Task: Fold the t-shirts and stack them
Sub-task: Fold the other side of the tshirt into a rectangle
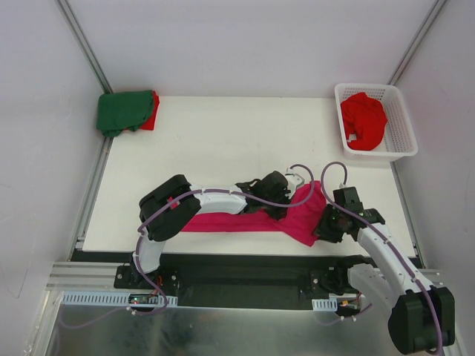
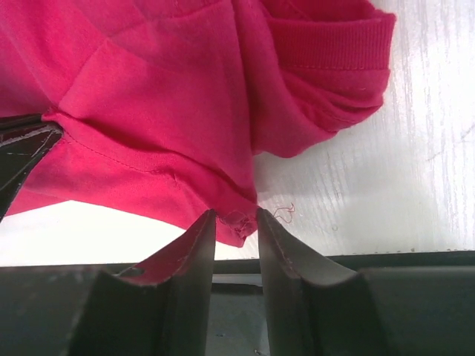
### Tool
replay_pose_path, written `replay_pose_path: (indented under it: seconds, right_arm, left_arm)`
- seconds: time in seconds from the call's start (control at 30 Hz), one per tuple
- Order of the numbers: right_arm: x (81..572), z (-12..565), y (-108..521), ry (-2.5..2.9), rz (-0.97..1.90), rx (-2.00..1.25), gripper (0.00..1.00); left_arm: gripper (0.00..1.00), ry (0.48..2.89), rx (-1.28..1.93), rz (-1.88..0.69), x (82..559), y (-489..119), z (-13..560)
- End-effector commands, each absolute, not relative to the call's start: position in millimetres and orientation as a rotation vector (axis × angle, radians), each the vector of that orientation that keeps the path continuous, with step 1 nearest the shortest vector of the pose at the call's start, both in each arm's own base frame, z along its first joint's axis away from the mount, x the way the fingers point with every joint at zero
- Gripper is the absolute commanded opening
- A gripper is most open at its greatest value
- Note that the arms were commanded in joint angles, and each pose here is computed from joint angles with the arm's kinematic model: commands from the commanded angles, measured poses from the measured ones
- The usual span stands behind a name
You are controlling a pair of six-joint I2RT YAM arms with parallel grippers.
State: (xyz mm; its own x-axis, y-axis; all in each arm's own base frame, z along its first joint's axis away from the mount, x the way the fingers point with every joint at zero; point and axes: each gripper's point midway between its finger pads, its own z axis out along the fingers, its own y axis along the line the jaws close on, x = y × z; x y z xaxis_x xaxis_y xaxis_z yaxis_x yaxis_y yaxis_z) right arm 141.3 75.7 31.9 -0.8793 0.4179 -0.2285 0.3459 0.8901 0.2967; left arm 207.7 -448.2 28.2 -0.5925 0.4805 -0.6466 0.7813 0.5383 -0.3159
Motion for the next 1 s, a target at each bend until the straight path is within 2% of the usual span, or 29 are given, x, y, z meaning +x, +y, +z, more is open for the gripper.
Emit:
replay_pose_path:
  seconds: [0.0, 0.1, 0.2, 0.5, 0.97]
  right_arm:
    - [141, 27, 75, 2.774, 0.337, 0.578, 0.31]
    - [140, 26, 75, 2.783, 0.336, 0.571, 0.31]
    - [139, 25, 76, 2.789, 0.335, 0.57, 0.25]
    - [137, 31, 77, 2.783, 0.341, 0.557, 0.02]
    - [142, 88, 74, 2.677, 0.363, 0.522, 0.01]
  left_arm:
    - [0.0, 2.277, 0.995, -0.798, 214, -439, 41]
    - [0.0, 2.278, 0.995, -0.796, 214, -438, 41]
    - [0.0, 2.277, 0.988, -0.792, 215, -437, 41]
    - [0.0, 2.277, 0.98, -0.79, 215, -434, 44]
    - [0.0, 2.243, 0.947, -0.839, 213, -433, 69]
